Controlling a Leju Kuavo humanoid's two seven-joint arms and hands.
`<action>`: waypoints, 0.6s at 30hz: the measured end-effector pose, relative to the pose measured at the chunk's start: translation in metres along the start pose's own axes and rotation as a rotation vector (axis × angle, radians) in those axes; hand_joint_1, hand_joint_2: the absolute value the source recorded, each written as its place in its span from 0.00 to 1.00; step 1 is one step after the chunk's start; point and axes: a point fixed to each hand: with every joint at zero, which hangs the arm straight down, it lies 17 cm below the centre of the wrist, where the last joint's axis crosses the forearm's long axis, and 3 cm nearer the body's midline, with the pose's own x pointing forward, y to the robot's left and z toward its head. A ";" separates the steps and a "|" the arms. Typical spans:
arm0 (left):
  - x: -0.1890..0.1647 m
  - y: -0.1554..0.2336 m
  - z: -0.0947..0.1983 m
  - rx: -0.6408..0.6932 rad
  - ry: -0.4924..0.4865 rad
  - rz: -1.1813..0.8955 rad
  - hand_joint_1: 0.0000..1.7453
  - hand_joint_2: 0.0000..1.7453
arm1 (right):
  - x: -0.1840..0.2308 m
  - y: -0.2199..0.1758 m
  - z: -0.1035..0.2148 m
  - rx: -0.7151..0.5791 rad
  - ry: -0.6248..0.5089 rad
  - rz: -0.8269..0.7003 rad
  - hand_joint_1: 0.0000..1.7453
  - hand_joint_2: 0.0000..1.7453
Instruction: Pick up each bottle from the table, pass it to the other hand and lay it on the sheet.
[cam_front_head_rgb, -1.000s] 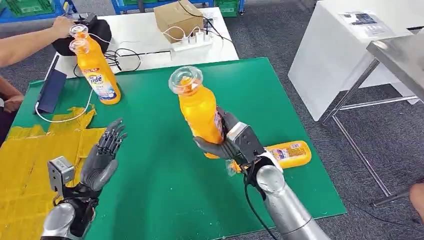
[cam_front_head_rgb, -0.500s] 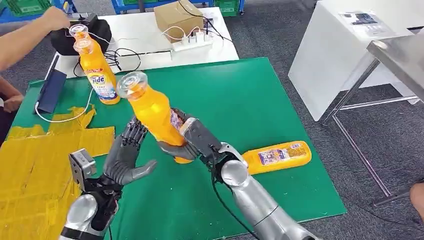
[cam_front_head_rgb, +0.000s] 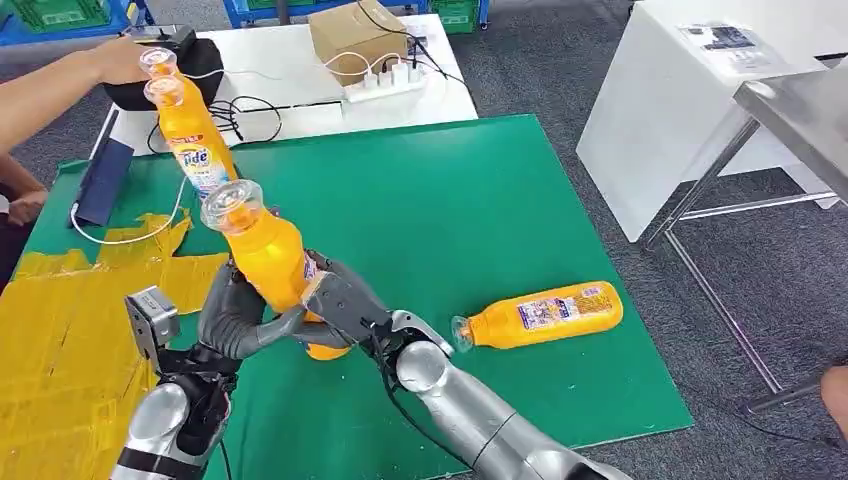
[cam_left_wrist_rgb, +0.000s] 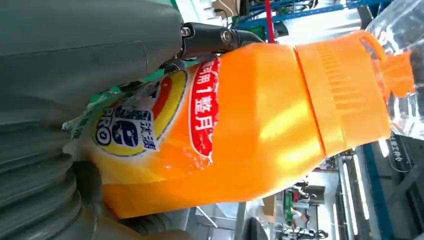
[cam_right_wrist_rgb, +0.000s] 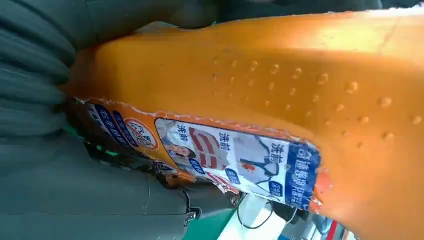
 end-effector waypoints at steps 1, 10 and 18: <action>0.000 0.001 0.000 0.001 0.000 -0.001 0.00 1.00 | -0.002 0.004 0.001 0.010 0.003 0.006 1.00 1.00; -0.006 0.008 0.003 0.019 0.016 0.001 0.00 1.00 | -0.005 0.020 0.000 0.058 0.013 0.058 1.00 1.00; -0.012 0.012 0.005 0.028 0.035 0.003 0.00 1.00 | -0.009 0.028 0.001 0.080 0.029 0.088 1.00 1.00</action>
